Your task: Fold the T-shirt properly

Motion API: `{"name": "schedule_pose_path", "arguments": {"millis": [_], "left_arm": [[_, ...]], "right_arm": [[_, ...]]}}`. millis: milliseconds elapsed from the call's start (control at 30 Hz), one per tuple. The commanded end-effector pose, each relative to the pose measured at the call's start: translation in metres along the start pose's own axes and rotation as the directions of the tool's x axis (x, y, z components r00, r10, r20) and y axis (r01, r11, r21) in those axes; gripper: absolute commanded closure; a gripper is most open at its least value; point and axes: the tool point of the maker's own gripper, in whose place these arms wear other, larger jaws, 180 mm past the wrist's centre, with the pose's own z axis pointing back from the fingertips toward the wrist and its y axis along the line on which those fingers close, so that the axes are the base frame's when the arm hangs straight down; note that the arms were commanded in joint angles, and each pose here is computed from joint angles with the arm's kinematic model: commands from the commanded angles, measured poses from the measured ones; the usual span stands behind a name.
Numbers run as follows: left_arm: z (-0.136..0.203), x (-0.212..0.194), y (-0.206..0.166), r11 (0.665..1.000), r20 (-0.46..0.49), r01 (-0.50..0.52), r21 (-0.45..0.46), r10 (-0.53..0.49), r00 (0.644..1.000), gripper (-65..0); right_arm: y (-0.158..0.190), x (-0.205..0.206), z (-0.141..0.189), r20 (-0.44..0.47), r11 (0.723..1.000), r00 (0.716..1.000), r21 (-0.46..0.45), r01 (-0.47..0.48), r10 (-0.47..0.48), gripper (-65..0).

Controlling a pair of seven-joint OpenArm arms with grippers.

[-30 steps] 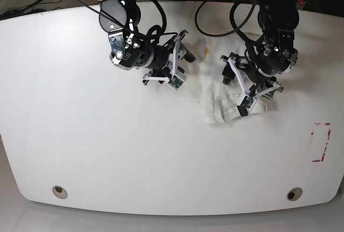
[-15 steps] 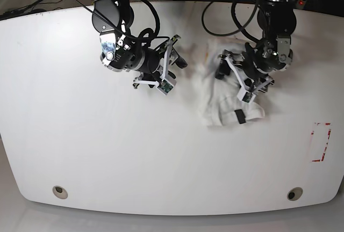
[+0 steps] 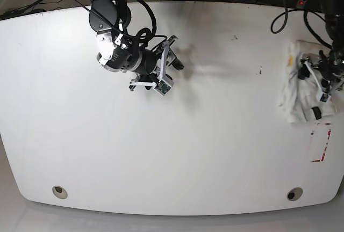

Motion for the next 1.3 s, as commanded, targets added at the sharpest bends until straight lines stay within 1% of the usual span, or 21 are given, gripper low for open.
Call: {"name": "schedule_pose_path", "arguments": {"millis": [0,133,200,367,467,500,567,600,667,733,800,867,900,967,1033,1067,1133,1200,1267], "left_arm": [[0.012,-0.059,0.05,0.991,-0.233,0.078,0.108,-0.051,0.971,-49.9],[0.032,-0.063,0.093,0.985,-0.222,0.098,0.146,-0.064,0.973,-49.9],[0.042,-0.063,0.109,0.981,-0.219,0.09,0.169,-0.052,0.974,-49.9],[0.063,-0.054,0.128,0.983,-0.174,0.08,0.168,-0.051,0.983,-49.9],[0.075,-0.048,0.141,0.977,-0.147,0.045,0.209,-0.014,0.989,-49.9],[0.081,-0.035,0.143,0.972,-0.126,0.06,0.227,-0.032,0.992,-49.9],[0.091,-0.01,0.144,0.961,-0.088,0.102,0.255,-0.082,0.993,-49.9],[0.097,0.007,0.14,0.953,-0.061,0.136,0.271,-0.124,0.99,-49.9],[0.097,0.026,0.124,0.948,-0.013,0.165,0.271,-0.168,0.986,-49.9],[0.096,0.045,0.105,0.942,0.041,0.192,0.275,-0.211,0.977,-49.9],[0.099,0.064,0.095,0.928,0.102,0.158,0.338,-0.203,0.974,-50.1],[0.097,0.079,0.081,0.928,0.174,0.116,0.355,-0.188,0.967,-50.3],[0.095,0.088,0.068,0.932,0.234,0.084,0.354,-0.175,0.957,-50.3],[0.091,0.11,0.039,0.944,0.36,0.034,0.328,-0.158,0.92,-50.3],[0.084,0.125,0.014,0.957,0.45,0.009,0.29,-0.145,0.881,-50.3],[0.081,0.136,-0.002,0.964,0.518,-0.011,0.266,-0.133,0.845,-50.1],[0.078,0.153,-0.03,0.974,0.621,-0.038,0.225,-0.113,0.776,-50.0],[0.072,0.164,-0.059,0.981,0.692,-0.06,0.186,-0.088,0.716,-50.0],[0.063,0.164,-0.085,0.985,0.716,-0.059,0.16,-0.074,0.694,-50.0]], "right_arm": [[-0.005,0.023,0.012,0.075,0.999,0.996,-0.018,-0.04,0.041,-27.0],[-0.006,0.022,0.013,0.072,0.999,0.996,-0.025,-0.047,0.049,-27.0],[-0.007,0.022,0.013,0.069,0.998,0.996,-0.029,-0.049,0.05,-27.0],[-0.007,0.022,0.014,0.072,0.998,0.996,-0.029,-0.049,0.051,-27.0],[-0.008,0.024,0.014,0.076,0.998,0.996,-0.03,-0.05,0.052,-27.0],[-0.008,0.024,0.014,0.077,0.998,0.996,-0.031,-0.051,0.053,-27.0],[-0.011,0.022,0.015,0.07,0.998,0.996,-0.038,-0.058,0.061,-27.0],[-0.015,0.02,0.017,0.064,0.997,0.996,-0.046,-0.066,0.069,-27.0],[-0.018,0.021,0.019,0.079,0.996,0.994,-0.053,-0.073,0.077,-27.0],[-0.021,0.026,0.022,0.115,0.995,0.99,-0.061,-0.08,0.086,-27.0],[-0.029,0.032,0.027,0.156,0.992,0.982,-0.077,-0.096,0.107,-27.0],[-0.035,0.036,0.029,0.176,0.991,0.977,-0.087,-0.105,0.119,-27.0],[-0.044,0.036,0.03,0.187,0.991,0.977,-0.11,-0.077,0.097,-27.0],[-0.066,0.038,0.035,0.213,0.985,0.974,-0.168,-0.037,0.073,-27.0],[-0.082,0.039,0.039,0.245,0.979,0.968,-0.204,-0.004,0.055,-27.0],[-0.092,0.038,0.041,0.271,0.974,0.962,-0.227,0.021,0.042,-27.0],[-0.109,0.038,0.047,0.327,0.962,0.944,-0.267,0.061,0.031,-27.0],[-0.131,0.028,0.053,0.373,0.946,0.928,-0.31,0.1,0.024,-27.0],[-0.146,0.02,0.057,0.414,0.931,0.91,-0.34,0.135,0.019,-27.0]]}}
